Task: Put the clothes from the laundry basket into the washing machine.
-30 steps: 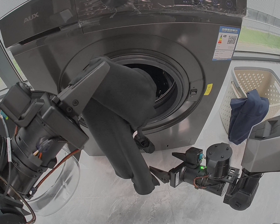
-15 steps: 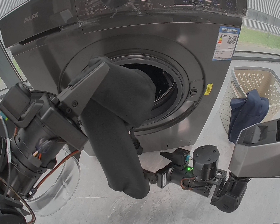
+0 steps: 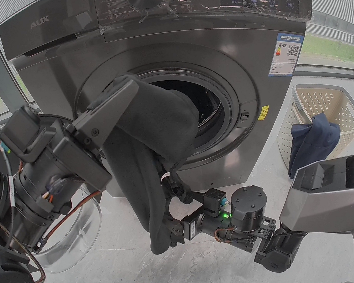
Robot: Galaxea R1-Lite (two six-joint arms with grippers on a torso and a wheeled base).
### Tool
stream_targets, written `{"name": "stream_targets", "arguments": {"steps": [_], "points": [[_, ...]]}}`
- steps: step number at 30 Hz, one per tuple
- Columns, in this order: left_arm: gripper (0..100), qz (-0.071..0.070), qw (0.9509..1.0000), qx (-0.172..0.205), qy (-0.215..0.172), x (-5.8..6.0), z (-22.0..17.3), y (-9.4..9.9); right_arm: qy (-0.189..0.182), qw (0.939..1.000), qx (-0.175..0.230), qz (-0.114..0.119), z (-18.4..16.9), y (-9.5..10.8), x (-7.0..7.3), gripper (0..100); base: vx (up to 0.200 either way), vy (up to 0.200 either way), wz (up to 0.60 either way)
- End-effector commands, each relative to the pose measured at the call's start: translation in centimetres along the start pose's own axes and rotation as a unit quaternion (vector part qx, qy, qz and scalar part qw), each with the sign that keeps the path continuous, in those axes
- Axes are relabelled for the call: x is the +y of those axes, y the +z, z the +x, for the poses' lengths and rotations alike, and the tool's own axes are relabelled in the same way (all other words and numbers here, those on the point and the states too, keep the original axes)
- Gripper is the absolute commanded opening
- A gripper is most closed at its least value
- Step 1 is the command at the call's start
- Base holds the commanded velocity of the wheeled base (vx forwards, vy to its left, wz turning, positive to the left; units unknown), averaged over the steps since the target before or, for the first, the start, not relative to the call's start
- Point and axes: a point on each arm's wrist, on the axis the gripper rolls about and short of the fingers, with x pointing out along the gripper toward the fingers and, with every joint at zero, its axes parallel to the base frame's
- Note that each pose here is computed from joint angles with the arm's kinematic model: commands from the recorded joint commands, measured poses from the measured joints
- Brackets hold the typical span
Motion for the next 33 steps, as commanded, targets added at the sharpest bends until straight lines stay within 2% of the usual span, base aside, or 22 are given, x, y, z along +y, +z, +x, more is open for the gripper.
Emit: {"name": "stream_targets", "arguments": {"steps": [1, 10, 21, 30, 31, 33], "points": [[0, 0.000, 1.0000, 0.001, 0.000, 0.0, 0.0, -0.1, -0.003, 1.0000, -0.004, -0.001, 0.4, -0.1, -0.3, 100, 0.000, 0.000, 0.00], [0, 0.000, 1.0000, 0.000, -0.001, 0.0, 0.0, 0.0, -0.018, 0.9990, -0.041, -0.008, 1.6, 1.5, -1.8, 100, 0.000, 0.000, 0.00], [0, 0.000, 1.0000, 0.000, 0.000, 0.0, 0.0, 0.0, -0.013, 0.9983, -0.057, -0.008, 2.0, 2.1, -1.6, 100, 0.000, 0.000, 0.00], [0, 0.000, 1.0000, -0.002, 0.000, 0.0, 0.1, 0.0, -0.007, 0.9986, -0.052, -0.008, 2.7, 0.9, -1.4, 100, 0.000, 0.000, 0.00], [0, 0.000, 1.0000, -0.002, 0.000, 0.0, 0.1, 0.0, -0.007, 0.9986, -0.052, -0.008, 2.8, 0.8, -1.4, 0, 0.000, 0.000, 0.00], [0, 0.000, 1.0000, -0.001, 0.000, 0.1, 0.1, 0.0, -0.007, 0.9984, -0.055, -0.007, 2.8, 0.8, -1.4, 0, 0.000, 0.000, 0.00]]}}
